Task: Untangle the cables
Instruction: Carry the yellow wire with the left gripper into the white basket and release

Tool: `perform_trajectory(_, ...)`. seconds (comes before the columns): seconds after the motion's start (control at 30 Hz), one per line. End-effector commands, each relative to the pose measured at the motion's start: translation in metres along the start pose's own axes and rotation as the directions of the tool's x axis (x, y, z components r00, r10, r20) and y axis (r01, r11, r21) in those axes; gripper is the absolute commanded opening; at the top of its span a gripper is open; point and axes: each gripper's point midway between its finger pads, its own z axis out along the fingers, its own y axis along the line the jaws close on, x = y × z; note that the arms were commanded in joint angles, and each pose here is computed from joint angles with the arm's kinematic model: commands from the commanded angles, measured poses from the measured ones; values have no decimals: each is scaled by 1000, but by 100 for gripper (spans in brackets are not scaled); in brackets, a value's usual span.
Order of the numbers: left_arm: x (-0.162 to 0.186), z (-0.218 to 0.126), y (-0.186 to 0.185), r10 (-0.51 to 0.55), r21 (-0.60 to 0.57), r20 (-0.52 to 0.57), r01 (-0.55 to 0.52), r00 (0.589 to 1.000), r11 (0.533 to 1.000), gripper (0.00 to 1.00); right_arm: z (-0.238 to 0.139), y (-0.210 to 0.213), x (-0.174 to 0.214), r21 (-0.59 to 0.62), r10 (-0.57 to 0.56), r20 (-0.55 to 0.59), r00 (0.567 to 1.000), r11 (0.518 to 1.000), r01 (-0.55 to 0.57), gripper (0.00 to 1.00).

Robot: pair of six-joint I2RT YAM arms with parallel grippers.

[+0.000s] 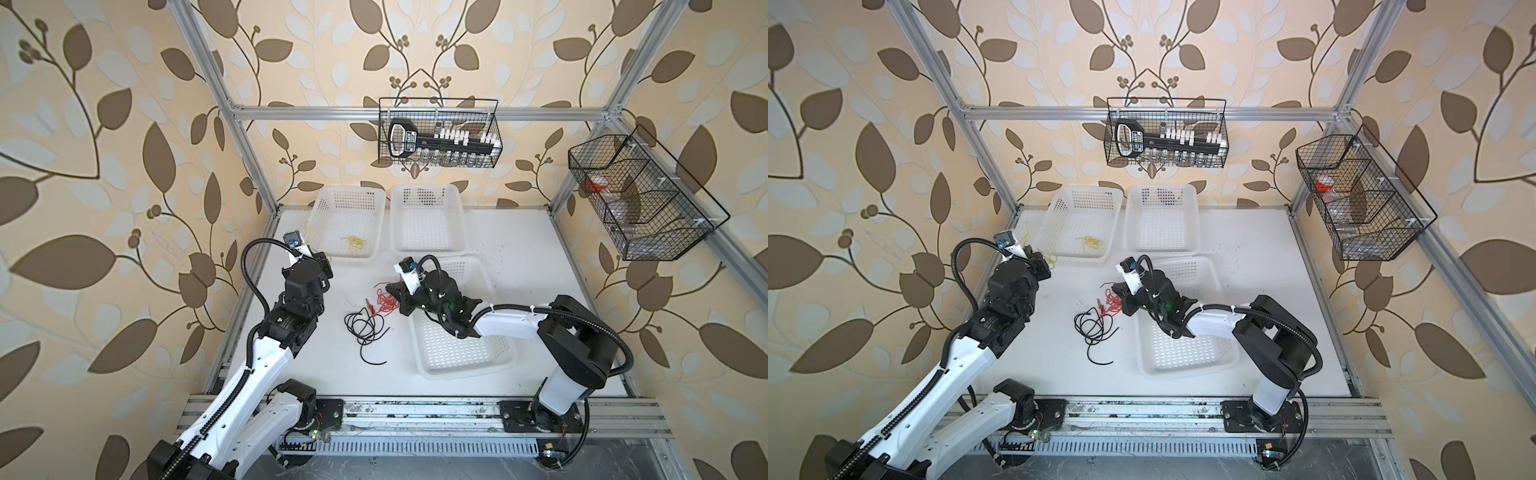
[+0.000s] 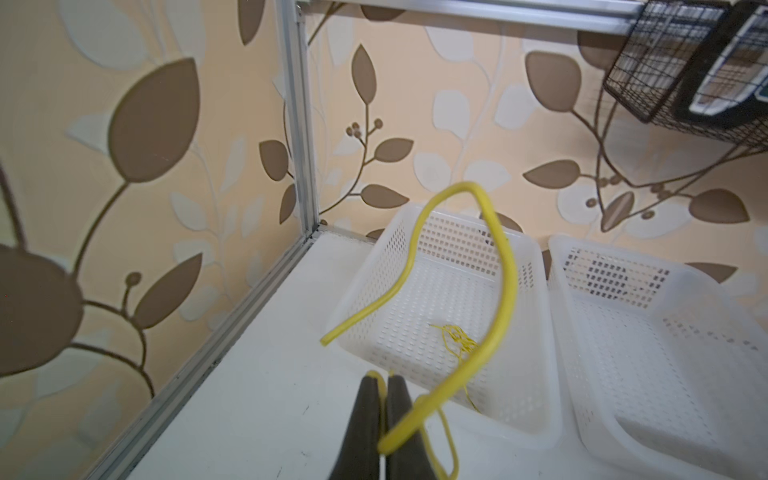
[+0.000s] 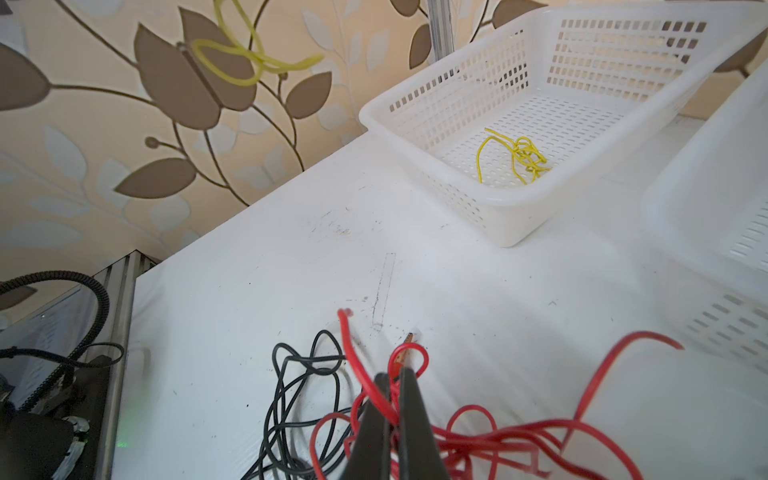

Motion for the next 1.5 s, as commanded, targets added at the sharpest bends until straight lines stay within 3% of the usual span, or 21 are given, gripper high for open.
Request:
perform_trajectory(0.0, -19, 1, 12, -54, -62, 28, 55, 998, 997, 0, -6, 0, -7, 5, -3, 13, 1000, 1000, 3, 0)
perform_trajectory(0.23, -7, 17, -24, -41, 85, -27, 43, 999, 995, 0, 1, 13, -10, -44, -3, 9, 1000, 999, 3, 0)
perform_trajectory(0.57, 29, 67, -68, 70, 156, -193, -40, 979, 987, 0, -1, 31, -8, -100, 24, -2, 1000, 995, -24, 0)
perform_trajectory(0.8, 63, 120, -88, 111, 150, -357, -60, 928, 987, 0, -7, 40, -12, -113, 19, 7, 1000, 993, -18, 0)
perform_trajectory(1.1, 96, 162, -103, 101, 122, -474, -48, 875, 991, 0, -12, 41, -14, -105, 25, 8, 1000, 994, -24, 0)
perform_trajectory(1.13, 102, 164, -105, 103, 127, -491, -46, 865, 991, 3, -12, 41, -13, -105, 24, 5, 1000, 994, -24, 0)
perform_trajectory(1.27, 116, 165, -109, 102, 139, -537, -31, 837, 990, 33, -13, 40, -11, -99, 26, 4, 1000, 995, -25, 0)
perform_trajectory(1.47, 108, 155, -111, 71, 177, -492, 20, 868, 984, 71, -10, 40, -10, -96, 30, -1, 1000, 995, -30, 0)
